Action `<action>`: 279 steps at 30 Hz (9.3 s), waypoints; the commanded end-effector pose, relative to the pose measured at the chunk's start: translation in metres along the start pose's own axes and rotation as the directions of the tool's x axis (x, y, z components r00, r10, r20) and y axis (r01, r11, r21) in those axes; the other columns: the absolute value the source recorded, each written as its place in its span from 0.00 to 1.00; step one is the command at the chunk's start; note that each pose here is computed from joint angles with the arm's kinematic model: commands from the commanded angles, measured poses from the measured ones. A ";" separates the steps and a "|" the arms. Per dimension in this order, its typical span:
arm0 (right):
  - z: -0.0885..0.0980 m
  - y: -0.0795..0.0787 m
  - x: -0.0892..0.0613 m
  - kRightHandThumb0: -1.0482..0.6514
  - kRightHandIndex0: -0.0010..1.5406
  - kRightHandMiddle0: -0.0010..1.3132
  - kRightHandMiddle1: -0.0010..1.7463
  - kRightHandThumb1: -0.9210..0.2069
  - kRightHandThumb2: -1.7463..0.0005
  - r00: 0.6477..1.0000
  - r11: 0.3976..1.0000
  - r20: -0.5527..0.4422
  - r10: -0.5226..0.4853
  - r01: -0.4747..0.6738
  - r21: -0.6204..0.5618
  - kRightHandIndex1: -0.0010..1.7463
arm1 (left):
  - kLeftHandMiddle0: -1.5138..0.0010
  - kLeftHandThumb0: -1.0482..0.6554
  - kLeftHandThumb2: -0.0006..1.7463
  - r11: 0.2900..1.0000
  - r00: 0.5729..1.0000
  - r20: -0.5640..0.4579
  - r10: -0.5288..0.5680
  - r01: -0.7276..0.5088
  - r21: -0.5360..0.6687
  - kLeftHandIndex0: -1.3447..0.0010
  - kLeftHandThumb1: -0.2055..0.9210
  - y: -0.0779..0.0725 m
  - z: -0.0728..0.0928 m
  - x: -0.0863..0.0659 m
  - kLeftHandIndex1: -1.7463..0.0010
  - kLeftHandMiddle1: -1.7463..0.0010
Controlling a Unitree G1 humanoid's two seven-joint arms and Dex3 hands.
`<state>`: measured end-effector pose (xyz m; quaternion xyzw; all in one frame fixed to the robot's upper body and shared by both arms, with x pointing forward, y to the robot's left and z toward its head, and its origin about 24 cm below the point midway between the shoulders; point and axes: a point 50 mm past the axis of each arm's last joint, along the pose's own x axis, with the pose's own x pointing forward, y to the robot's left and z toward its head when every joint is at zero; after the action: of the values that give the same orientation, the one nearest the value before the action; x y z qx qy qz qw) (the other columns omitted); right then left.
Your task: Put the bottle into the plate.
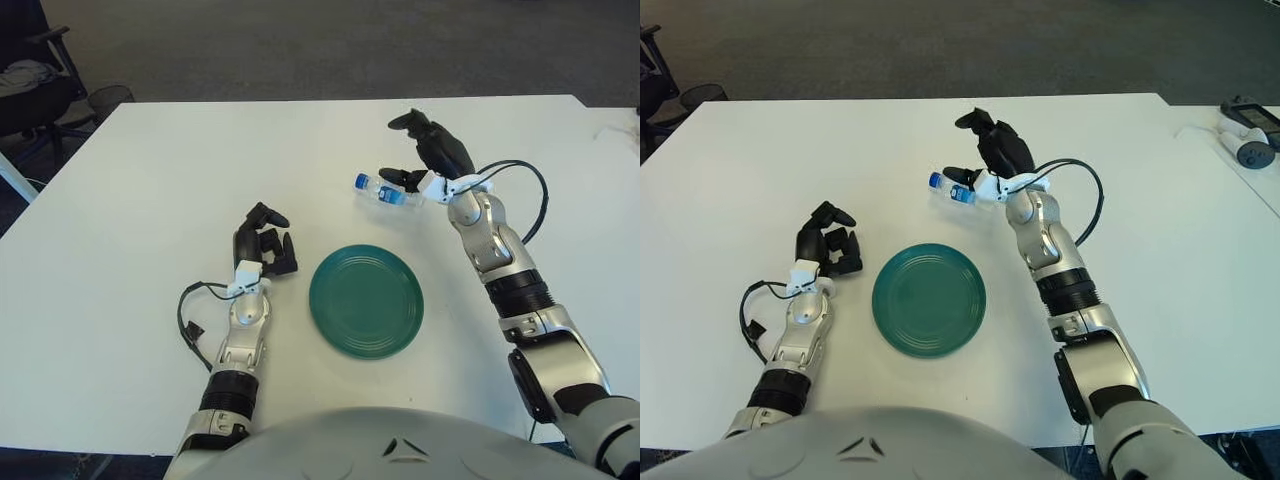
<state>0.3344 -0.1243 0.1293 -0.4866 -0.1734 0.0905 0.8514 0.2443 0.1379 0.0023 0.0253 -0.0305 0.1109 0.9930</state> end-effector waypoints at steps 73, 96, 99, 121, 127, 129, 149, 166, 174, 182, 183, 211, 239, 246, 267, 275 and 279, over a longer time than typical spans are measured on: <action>-0.017 0.078 0.009 0.17 0.00 0.00 0.27 0.00 0.79 0.850 0.746 -0.242 0.467 -0.526 -0.408 0.17 | 0.14 0.28 0.92 0.999 0.994 -0.105 -0.002 0.006 0.034 0.40 0.26 -0.003 -0.018 -0.009 0.00 0.00; -0.022 0.101 0.002 0.16 0.02 0.00 0.19 0.00 0.74 0.784 0.626 -0.299 0.545 -0.617 -0.478 0.12 | 0.13 0.27 0.94 0.999 0.996 -0.091 0.001 0.003 0.046 0.38 0.23 -0.005 -0.018 -0.012 0.00 0.00; -0.023 0.102 0.001 0.16 0.03 0.00 0.19 0.00 0.73 0.780 0.619 -0.298 0.550 -0.621 -0.481 0.12 | 0.13 0.27 0.94 0.999 0.995 -0.095 0.001 0.004 0.047 0.38 0.24 -0.005 -0.018 -0.012 0.00 0.00; -0.035 0.105 -0.007 0.60 0.58 0.46 0.99 0.80 0.09 0.973 0.918 -0.088 0.214 -0.231 -0.323 0.89 | 0.14 0.27 0.93 0.998 0.994 -0.106 0.017 -0.010 0.063 0.39 0.24 -0.004 -0.018 -0.014 0.00 0.00; -0.037 0.104 -0.009 0.61 0.62 0.53 1.00 0.89 0.01 0.990 0.963 -0.055 0.132 -0.141 -0.228 0.92 | 0.14 0.27 0.92 0.999 0.993 -0.114 0.011 -0.006 0.047 0.40 0.25 -0.004 -0.018 -0.014 0.00 0.00; -0.037 0.104 -0.009 0.62 0.62 0.53 1.00 0.90 0.01 0.991 0.966 -0.050 0.125 -0.133 -0.223 0.93 | 0.14 0.28 0.92 0.999 0.993 -0.116 0.010 -0.005 0.045 0.40 0.25 -0.004 -0.018 -0.014 0.00 0.00; -0.044 0.105 -0.015 0.62 0.60 0.52 1.00 0.89 0.00 0.992 0.967 -0.049 0.114 -0.123 -0.224 0.96 | 0.15 0.28 0.92 0.999 0.993 -0.121 0.014 -0.008 0.050 0.40 0.26 -0.004 -0.018 -0.014 0.00 0.00; -0.041 0.082 -0.003 0.62 0.61 0.52 1.00 0.89 0.00 1.000 0.975 0.001 -0.018 0.018 -0.222 0.95 | 0.15 0.28 0.92 0.998 0.992 -0.128 0.017 -0.009 0.061 0.40 0.26 -0.004 -0.018 -0.014 0.00 0.00; -0.030 0.060 0.001 0.62 0.60 0.51 1.00 0.88 0.01 0.988 0.973 0.053 -0.143 0.150 -0.176 0.96 | 0.15 0.28 0.92 0.998 0.992 -0.129 0.015 -0.007 0.065 0.40 0.26 -0.005 -0.017 -0.014 0.00 0.00; -0.016 0.038 0.002 0.62 0.59 0.51 1.00 0.87 0.01 0.973 0.964 0.087 -0.213 0.224 -0.141 0.96 | 0.15 0.27 0.93 0.998 0.993 -0.121 0.014 -0.006 0.066 0.39 0.24 -0.006 -0.017 -0.013 0.00 0.00; -0.013 0.034 0.002 0.62 0.59 0.51 1.00 0.87 0.01 0.971 0.963 0.092 -0.220 0.231 -0.137 0.96 | 0.15 0.27 0.93 0.998 0.993 -0.120 0.013 -0.005 0.066 0.39 0.24 -0.006 -0.017 -0.013 0.00 0.00; 0.045 0.006 -0.051 0.61 0.51 0.40 1.00 0.72 0.12 0.908 0.962 0.339 -0.246 0.271 -0.029 0.97 | 0.16 0.27 0.92 0.998 0.991 -0.131 0.005 0.004 0.070 0.40 0.25 -0.009 -0.016 -0.011 0.00 0.00; 0.038 0.045 -0.080 0.62 0.51 0.41 1.00 0.71 0.13 0.878 0.985 0.449 0.167 -0.125 -0.122 0.95 | 0.15 0.28 0.91 0.999 0.991 -0.133 0.001 0.007 0.054 0.41 0.27 -0.011 -0.017 -0.007 0.00 0.00; 0.036 0.051 -0.081 0.62 0.51 0.41 1.00 0.72 0.12 0.873 0.979 0.449 0.192 -0.136 -0.155 0.96 | 0.15 0.28 0.90 0.999 0.991 -0.136 -0.001 0.008 0.052 0.41 0.27 -0.012 -0.017 -0.006 0.00 0.00; 0.033 0.071 -0.090 0.61 0.53 0.47 0.99 0.79 0.06 0.820 0.948 0.489 0.298 -0.195 -0.250 1.00 | 0.16 0.29 0.89 0.999 0.992 -0.124 -0.006 0.012 0.053 0.43 0.29 -0.012 -0.016 -0.004 0.00 0.00; 0.037 0.068 -0.093 0.61 0.53 0.49 0.95 0.79 0.07 0.803 0.950 0.534 0.265 -0.124 -0.285 1.00 | 0.16 0.29 0.89 0.998 0.992 -0.128 0.001 0.006 0.056 0.43 0.29 -0.012 -0.015 -0.004 0.00 0.00; 0.039 0.065 -0.095 0.61 0.50 0.44 0.98 0.74 0.10 0.796 0.946 0.543 0.267 -0.111 -0.303 1.00 | 0.16 0.29 0.89 0.998 0.992 -0.128 0.003 0.004 0.059 0.43 0.29 -0.012 -0.015 -0.004 0.00 0.00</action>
<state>0.2339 -0.0887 0.0662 -0.5483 -0.3674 0.3020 0.6879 0.2508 0.1272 0.0028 0.0367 -0.0124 0.1183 0.9922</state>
